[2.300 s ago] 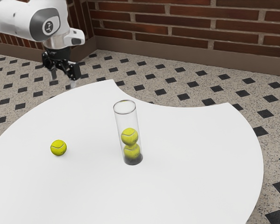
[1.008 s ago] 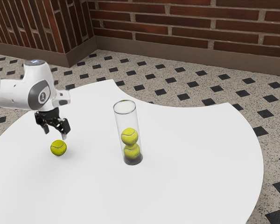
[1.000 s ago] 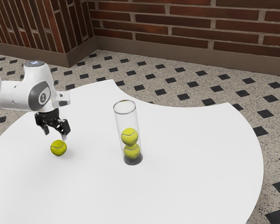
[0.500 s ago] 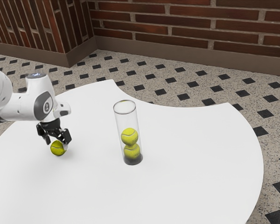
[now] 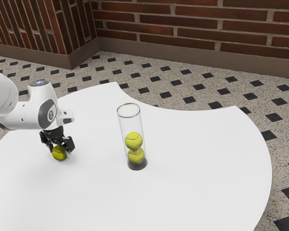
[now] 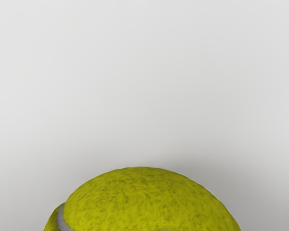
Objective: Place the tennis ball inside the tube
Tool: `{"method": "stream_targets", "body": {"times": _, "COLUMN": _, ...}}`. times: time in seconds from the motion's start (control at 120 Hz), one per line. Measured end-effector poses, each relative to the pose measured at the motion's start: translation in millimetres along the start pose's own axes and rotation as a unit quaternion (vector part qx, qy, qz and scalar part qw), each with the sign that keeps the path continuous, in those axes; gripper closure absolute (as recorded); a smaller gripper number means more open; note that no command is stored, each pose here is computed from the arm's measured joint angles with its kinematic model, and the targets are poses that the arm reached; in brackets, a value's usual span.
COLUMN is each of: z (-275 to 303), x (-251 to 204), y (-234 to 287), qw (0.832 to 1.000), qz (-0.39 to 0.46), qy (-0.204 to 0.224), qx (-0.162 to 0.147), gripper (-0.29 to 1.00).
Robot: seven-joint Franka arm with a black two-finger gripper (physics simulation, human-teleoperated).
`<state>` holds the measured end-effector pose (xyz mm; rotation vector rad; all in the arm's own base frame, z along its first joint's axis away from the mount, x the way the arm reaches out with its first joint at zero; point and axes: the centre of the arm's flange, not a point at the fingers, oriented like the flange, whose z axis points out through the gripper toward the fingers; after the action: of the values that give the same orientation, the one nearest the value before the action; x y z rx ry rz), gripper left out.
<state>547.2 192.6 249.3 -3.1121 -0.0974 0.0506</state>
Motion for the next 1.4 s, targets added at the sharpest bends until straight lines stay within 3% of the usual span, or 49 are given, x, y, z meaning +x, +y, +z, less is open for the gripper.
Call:
{"method": "stream_targets", "body": {"times": 0.308, "z": 7.2, "x": 0.9, "y": -0.3, "qw": 1.000, "qz": 0.008, "qy": 0.001, "qx": 0.003, "gripper": 0.01}}
{"method": "stream_targets", "body": {"times": 0.5, "z": 6.7, "x": 1.5, "y": -0.7, "qw": 1.000, "qz": 0.010, "qy": 0.003, "qx": 0.004, "gripper": 0.22}}
{"method": "stream_targets", "body": {"times": 0.808, "z": -15.8, "x": 16.8, "y": 0.3, "qw": 0.999, "qz": 0.026, "qy": 0.025, "qx": 0.021, "gripper": 0.33}}
{"method": "stream_targets", "body": {"times": 0.975, "z": -58.3, "x": 33.3, "y": 2.3, "qw": 0.996, "qz": 0.043, "qy": 0.061, "qx": 0.040, "gripper": 0.34}}
{"method": "stream_targets", "body": {"times": 1.075, "z": -112.0, "x": 42.0, "y": 9.9, "qw": 0.991, "qz": 0.062, "qy": 0.101, "qx": 0.056, "gripper": 0.34}}
{"method": "stream_targets", "body": {"times": 1.233, "z": -230.4, "x": 62.6, "y": 40.6, "qw": 0.972, "qz": 0.117, "qy": 0.170, "qx": 0.116, "gripper": 0.35}}
{"method": "stream_targets", "body": {"times": 1.4, "z": -283.3, "x": 74.9, "y": 86.7, "qw": 0.957, "qz": 0.161, "qy": 0.180, "qx": 0.163, "gripper": 0.36}}
